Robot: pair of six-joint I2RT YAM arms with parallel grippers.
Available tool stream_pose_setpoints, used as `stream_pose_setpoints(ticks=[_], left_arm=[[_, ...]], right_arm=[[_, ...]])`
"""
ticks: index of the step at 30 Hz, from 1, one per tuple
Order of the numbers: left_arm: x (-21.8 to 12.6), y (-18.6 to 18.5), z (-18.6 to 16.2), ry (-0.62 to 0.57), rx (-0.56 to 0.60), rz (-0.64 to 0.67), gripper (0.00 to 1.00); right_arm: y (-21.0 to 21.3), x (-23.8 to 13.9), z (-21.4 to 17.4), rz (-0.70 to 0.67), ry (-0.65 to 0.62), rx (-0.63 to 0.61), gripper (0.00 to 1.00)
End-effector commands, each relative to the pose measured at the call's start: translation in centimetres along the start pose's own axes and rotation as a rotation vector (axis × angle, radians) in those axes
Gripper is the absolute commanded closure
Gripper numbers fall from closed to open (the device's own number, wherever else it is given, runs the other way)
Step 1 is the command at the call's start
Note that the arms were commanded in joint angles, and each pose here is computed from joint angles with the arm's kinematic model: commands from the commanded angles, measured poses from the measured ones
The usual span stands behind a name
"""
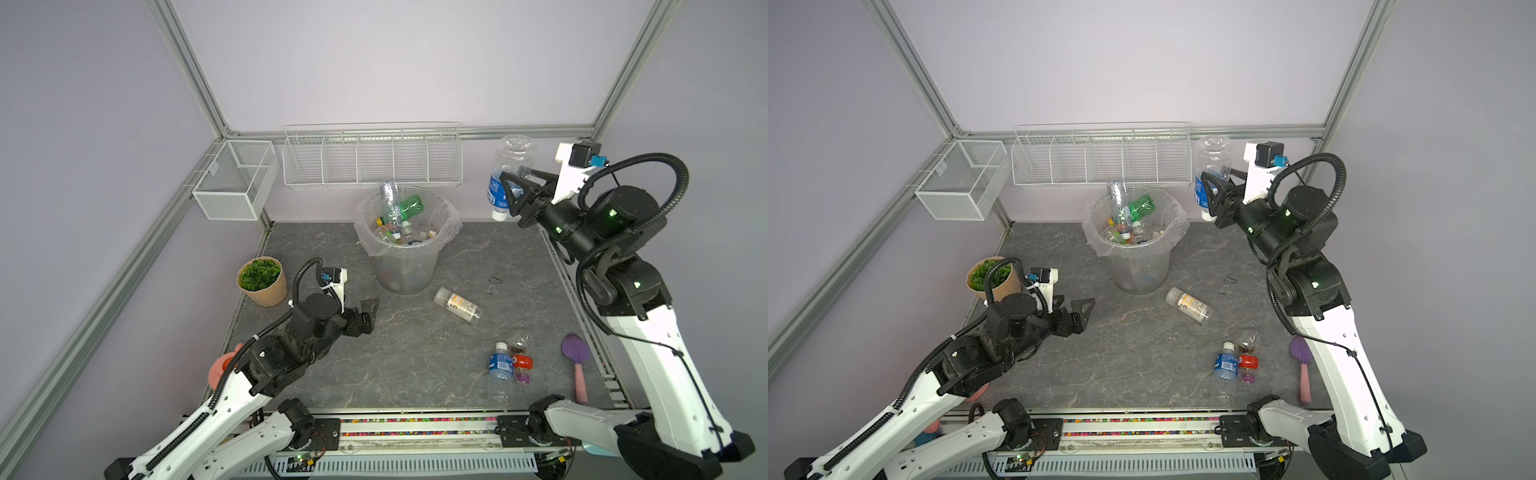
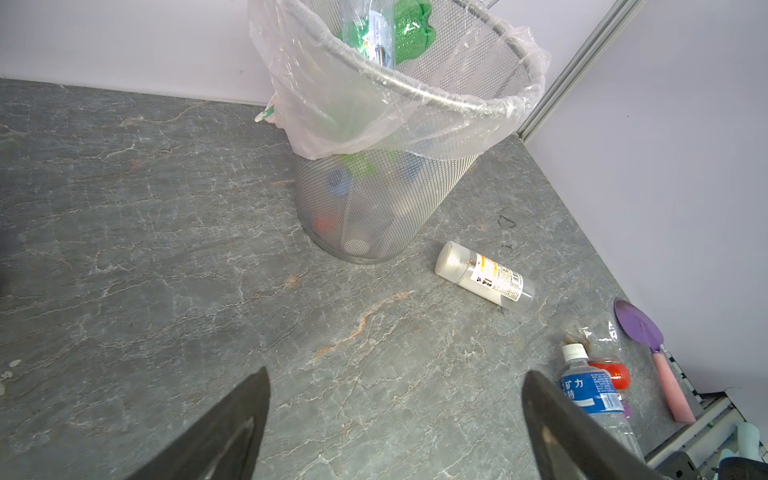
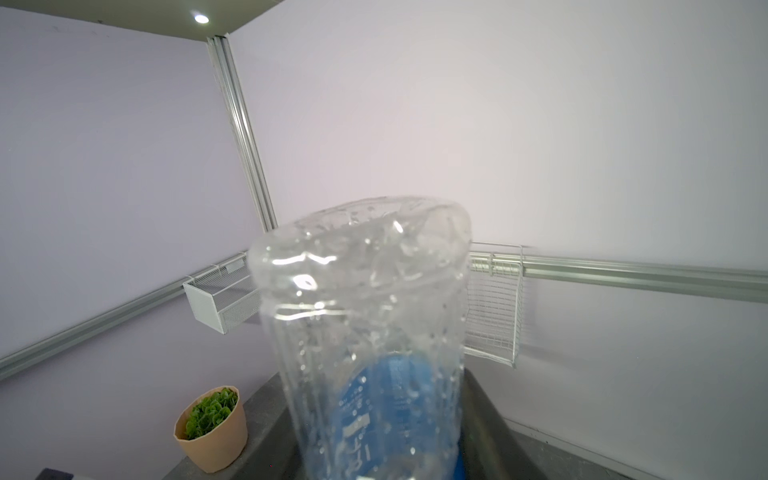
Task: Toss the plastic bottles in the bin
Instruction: 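Lift the blue-label bottle with the right gripper and carry it over the bin, then open the right gripper to drop the blue-label bottle into the bin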
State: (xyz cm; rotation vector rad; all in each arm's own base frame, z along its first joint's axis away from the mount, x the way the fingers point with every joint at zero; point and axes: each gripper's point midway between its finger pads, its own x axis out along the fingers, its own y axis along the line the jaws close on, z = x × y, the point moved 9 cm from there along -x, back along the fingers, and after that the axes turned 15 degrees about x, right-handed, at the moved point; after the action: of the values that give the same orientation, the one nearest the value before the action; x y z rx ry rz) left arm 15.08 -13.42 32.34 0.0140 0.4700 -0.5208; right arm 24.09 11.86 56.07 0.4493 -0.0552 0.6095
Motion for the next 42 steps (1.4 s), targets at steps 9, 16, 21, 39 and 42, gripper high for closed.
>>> stream_pose_setpoints(ticks=[9,16,21,39,42], left_arm=[[-0.9,0.8,-0.5,-0.004,-0.015,0.046,0.06],[-1.1,0.9,-0.4,-0.011,-0.014,0.052,0.06],[-1.4,1.0,-0.3,-0.014,-0.017,0.053,0.06],[-3.2,1.7,-0.6,-0.03,-0.023,0.084,0.06],[-3.2,1.8,-0.5,-0.035,-0.021,0.086,0.06]], right_arm=[[1.9,5.4,0.2,0.086,-0.017,-0.022,0.78],[2.2,6.1,-0.3,0.083,-0.005,-0.048,0.78],[2.0,7.0,-1.2,0.07,0.012,-0.057,0.78],[-2.6,14.5,-9.5,-0.11,0.346,-0.036,0.12],[-1.9,13.8,-8.3,-0.079,0.313,-0.032,0.12]])
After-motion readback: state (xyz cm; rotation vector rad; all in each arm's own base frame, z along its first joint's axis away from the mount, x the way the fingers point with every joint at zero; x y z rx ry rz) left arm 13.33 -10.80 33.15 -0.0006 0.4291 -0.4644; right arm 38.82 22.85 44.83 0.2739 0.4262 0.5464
